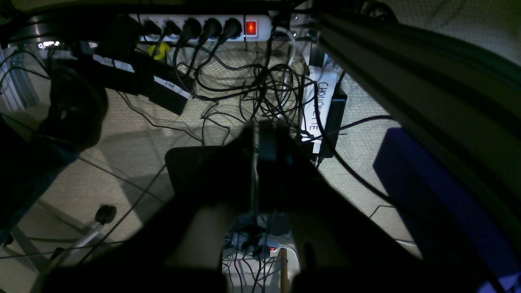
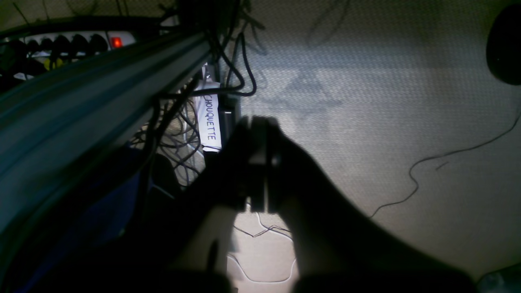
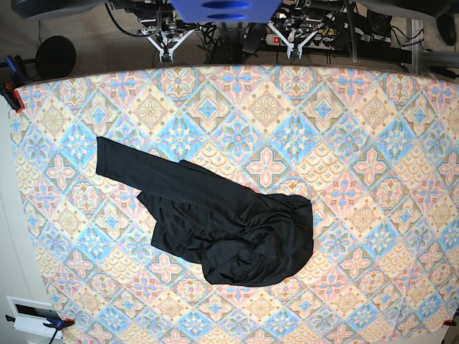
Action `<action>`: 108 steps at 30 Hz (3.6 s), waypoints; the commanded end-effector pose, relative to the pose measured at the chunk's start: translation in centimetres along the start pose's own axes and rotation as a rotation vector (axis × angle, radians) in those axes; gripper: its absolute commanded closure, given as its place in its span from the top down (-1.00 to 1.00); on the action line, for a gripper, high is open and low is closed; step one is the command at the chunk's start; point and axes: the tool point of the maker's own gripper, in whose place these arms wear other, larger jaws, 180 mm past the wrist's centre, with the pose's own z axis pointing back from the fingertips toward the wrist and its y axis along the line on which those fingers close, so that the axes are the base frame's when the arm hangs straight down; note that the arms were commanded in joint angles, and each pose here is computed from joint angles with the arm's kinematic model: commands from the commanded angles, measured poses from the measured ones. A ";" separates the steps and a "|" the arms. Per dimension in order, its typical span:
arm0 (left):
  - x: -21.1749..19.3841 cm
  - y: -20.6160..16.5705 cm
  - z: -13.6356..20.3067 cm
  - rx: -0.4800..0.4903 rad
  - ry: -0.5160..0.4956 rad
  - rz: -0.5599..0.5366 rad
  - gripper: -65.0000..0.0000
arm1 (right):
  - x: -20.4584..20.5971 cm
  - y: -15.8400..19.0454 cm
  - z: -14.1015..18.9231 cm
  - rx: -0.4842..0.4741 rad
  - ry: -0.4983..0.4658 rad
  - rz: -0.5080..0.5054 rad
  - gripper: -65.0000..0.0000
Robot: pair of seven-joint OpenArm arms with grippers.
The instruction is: Layout the t-shirt on the table in an organized manner, then fold the t-shirt properly
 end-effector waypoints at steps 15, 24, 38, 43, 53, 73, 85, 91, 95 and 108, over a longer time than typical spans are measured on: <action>-0.9 -0.3 0.1 -0.003 0.009 0.004 -1.00 | -1.0 -0.1 0.2 -0.002 0.006 0.002 -1.00; -1.0 -0.3 0.1 -0.002 0.009 0.004 -1.00 | -1.6 -0.1 0.2 -0.002 0.014 0.003 -1.00; -1.6 0.9 3.4 0.002 -0.145 -0.012 -1.00 | -6.9 -0.4 3.2 -0.008 -0.030 0.025 -1.00; -2.4 0.4 6.2 -0.040 -0.207 -0.132 -1.00 | -7.8 -0.3 4.9 -0.006 -0.068 0.032 -1.00; -0.7 0.2 13.7 -0.090 -0.387 -0.220 -1.00 | -9.0 -1.6 9.9 -0.021 -0.154 0.068 -1.00; 8.3 -3.0 27.7 -0.239 -0.762 -0.400 -1.00 | 1.9 -6.4 23.5 -0.163 -0.550 0.109 -1.00; 15.6 -3.4 27.5 -0.171 -0.806 -0.388 -1.00 | 14.0 -3.2 27.2 -0.100 -0.823 0.170 -1.00; 20.4 -3.7 29.1 -0.148 -0.900 -0.392 -1.00 | 16.9 -0.2 27.3 -0.028 -0.859 0.182 -0.91; 23.6 -3.4 30.1 -0.117 -0.953 -0.410 -0.99 | 19.7 2.8 28.3 0.047 -0.940 0.200 -0.90; 28.7 -3.3 32.3 -0.080 -1.030 -0.441 -0.29 | 27.5 13.4 33.6 0.311 -1.205 0.325 -0.90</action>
